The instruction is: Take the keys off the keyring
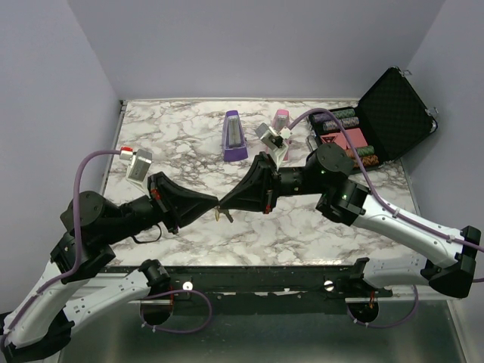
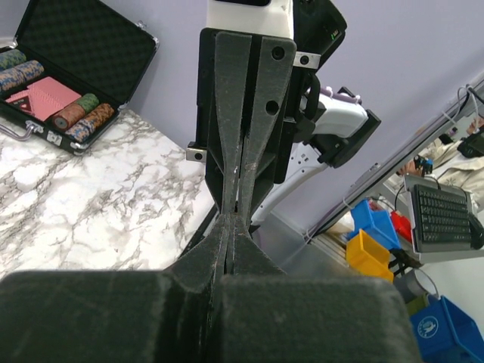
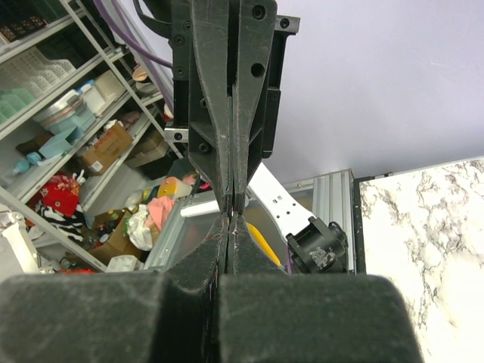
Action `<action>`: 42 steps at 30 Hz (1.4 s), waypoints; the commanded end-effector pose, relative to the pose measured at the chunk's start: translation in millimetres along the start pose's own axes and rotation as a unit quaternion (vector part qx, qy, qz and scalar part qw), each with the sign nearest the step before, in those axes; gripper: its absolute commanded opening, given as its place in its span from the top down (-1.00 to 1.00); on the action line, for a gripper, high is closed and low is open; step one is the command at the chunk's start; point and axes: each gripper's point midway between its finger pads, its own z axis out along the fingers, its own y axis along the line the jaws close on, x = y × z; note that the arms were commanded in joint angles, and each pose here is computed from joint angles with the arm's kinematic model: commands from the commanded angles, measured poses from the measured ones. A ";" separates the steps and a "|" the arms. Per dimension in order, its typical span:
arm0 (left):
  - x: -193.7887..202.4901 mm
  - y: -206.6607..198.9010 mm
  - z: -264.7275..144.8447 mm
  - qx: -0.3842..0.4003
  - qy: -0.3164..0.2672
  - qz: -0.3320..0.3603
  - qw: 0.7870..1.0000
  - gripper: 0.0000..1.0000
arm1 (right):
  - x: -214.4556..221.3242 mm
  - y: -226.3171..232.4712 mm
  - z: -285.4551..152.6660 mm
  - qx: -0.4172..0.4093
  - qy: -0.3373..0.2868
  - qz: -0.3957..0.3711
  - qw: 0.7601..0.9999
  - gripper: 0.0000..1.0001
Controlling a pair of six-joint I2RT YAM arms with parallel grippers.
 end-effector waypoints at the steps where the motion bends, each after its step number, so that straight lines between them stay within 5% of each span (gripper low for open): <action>1: -13.3 0.2 4.9 -0.002 -0.042 -0.011 0.999 1.00 | -2.7 -3.5 2.6 0.008 -0.018 -0.003 1.000 0.99; 25: -35.5 -5.0 4.2 0.004 -0.098 -0.018 0.995 0.99 | -2.7 -5.3 2.6 0.009 -0.029 0.000 1.000 0.99; 28: -39.3 -7.3 3.0 0.004 -0.101 -0.010 0.995 0.72 | -1.5 -5.9 2.2 0.011 -0.028 0.003 1.000 0.99; 34: -53.0 -8.5 -10.9 -0.029 -0.100 0.026 0.994 -0.12 | -2.7 -4.3 -1.1 0.015 -0.029 0.003 0.999 0.99; 42: -44.7 -1.8 -33.0 -0.059 -0.083 0.040 0.994 -0.34 | -9.6 1.5 -4.0 0.014 -0.039 0.006 0.999 0.99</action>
